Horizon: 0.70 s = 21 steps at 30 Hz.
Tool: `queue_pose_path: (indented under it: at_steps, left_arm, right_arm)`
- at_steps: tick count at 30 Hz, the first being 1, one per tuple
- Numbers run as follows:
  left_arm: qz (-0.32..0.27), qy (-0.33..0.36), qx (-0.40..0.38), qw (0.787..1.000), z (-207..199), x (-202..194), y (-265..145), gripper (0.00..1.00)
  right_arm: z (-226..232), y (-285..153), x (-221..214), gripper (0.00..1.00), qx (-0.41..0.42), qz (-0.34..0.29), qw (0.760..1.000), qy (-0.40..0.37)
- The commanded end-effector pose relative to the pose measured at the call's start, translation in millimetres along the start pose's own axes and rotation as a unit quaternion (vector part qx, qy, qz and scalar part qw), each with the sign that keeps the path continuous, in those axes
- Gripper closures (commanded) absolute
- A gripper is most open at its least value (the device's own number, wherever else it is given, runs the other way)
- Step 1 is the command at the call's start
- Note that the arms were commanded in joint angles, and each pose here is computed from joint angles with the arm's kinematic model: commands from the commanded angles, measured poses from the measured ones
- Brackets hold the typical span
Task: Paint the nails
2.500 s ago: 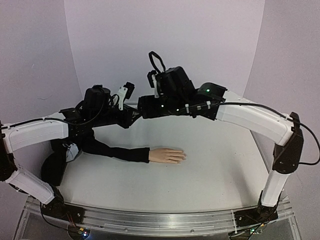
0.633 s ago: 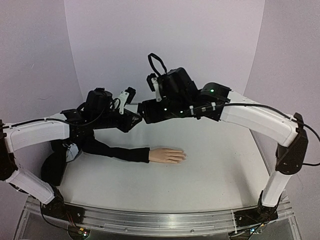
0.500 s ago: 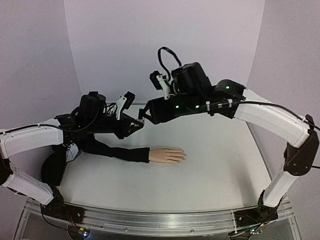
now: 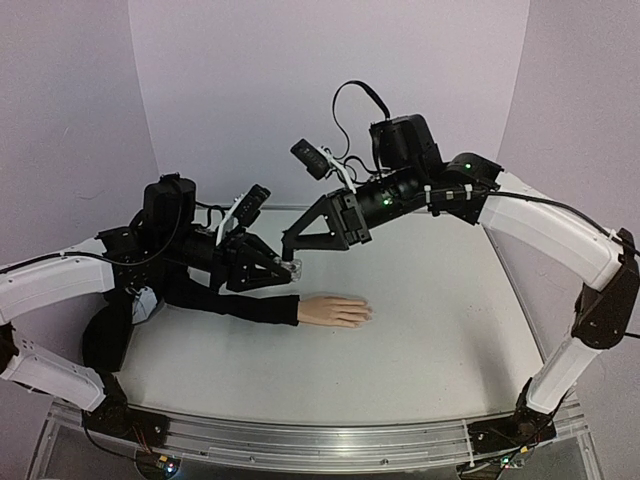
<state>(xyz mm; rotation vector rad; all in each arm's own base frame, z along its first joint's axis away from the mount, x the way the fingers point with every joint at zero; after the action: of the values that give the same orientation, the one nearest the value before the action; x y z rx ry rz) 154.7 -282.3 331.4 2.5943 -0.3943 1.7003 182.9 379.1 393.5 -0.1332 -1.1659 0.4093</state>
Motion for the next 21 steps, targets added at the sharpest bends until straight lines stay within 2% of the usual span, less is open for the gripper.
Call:
queue_pose_path:
  at_steps: [1,3,5,8,10,13,15,16,17,18,19,20,21]
  left_arm:
    - [-0.021,0.041,-0.037,0.998,-14.8,24.8,-2.9,1.0]
    - [-0.019,0.04,-0.039,0.998,-14.2,25.2,-2.2,1.0]
    - [-0.02,0.041,-0.039,0.998,-13.7,26.6,-1.7,1.0]
    - [-0.03,0.04,-0.008,0.999,-9.5,30.7,-2.2,1.0]
    - [-0.045,0.035,0.037,0.998,-3.3,36.1,-4.7,1.0]
    - [-0.09,0.022,0.17,0.981,18.5,47.9,-14.5,1.0]
    - [-0.12,0.006,0.279,0.953,38.4,53.3,-25.9,1.0]
    - [-0.132,0.004,0.337,0.932,49.6,55.9,-32.8,1.0]
    - [-0.149,-0.008,0.41,0.9,65.1,58.3,-42.1,1.0]
    - [-0.157,-0.028,0.49,0.857,82.6,57.2,-53.1,1.0]
    - [-0.149,-0.041,0.549,0.821,96.6,53.2,-60.3,1.0]
    - [-0.144,-0.049,0.592,0.792,110.1,55.0,-62.7,1.0]
    - [-0.127,-0.057,0.617,0.774,119.3,53.6,-62.8,1.0]
  right_arm:
    - [14.0,0.8,12.8,0.59,0.058,-0.017,0.998,-0.026]
    - [13.2,1.8,12.8,0.62,0.062,-0.017,0.998,-0.024]
    - [12.6,3.2,12.3,0.7,0.068,-0.016,0.997,-0.022]
    - [10.7,5.5,9.6,0.91,0.071,-0.013,0.997,-0.02]
    - [8.3,6.1,5.7,1.0,0.063,-0.011,0.998,-0.018]
    - [-0.2,5.5,-1.0,1.0,0.017,-0.02,1.0,-0.012]
    - [-11.2,4.7,-6.3,1.0,-0.041,-0.034,0.999,0.003]
    - [-20.5,3.6,-7.6,1.0,-0.087,-0.045,0.995,0.015]
    - [-32.8,2.9,-9.1,1.0,-0.156,-0.056,0.986,0.034]
    - [-40.8,4.0,-9.9,1.0,-0.224,-0.064,0.971,0.047]
    - [-56.6,-3.0,-10.2,1.0,-0.352,-0.082,0.93,0.069]
    - [-58.6,-4.4,-14.2,1.0,-0.435,-0.09,0.892,0.086]
    - [-61.5,-7.9,-15.2,1.0,-0.501,-0.11,0.852,0.104]
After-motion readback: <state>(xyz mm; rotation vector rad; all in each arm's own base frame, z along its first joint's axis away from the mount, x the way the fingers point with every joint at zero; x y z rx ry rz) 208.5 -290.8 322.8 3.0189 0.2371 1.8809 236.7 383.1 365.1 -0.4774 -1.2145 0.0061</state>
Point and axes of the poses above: each gripper's point midway between its finger pads, its own y axis out along the fingers, its own z axis along the line the jaws close on, x = y × z, the point moved 7 cm from there along -y, back along the fingers, and after that the axes turned 5 degrees about -y, right-handed, at the moved point
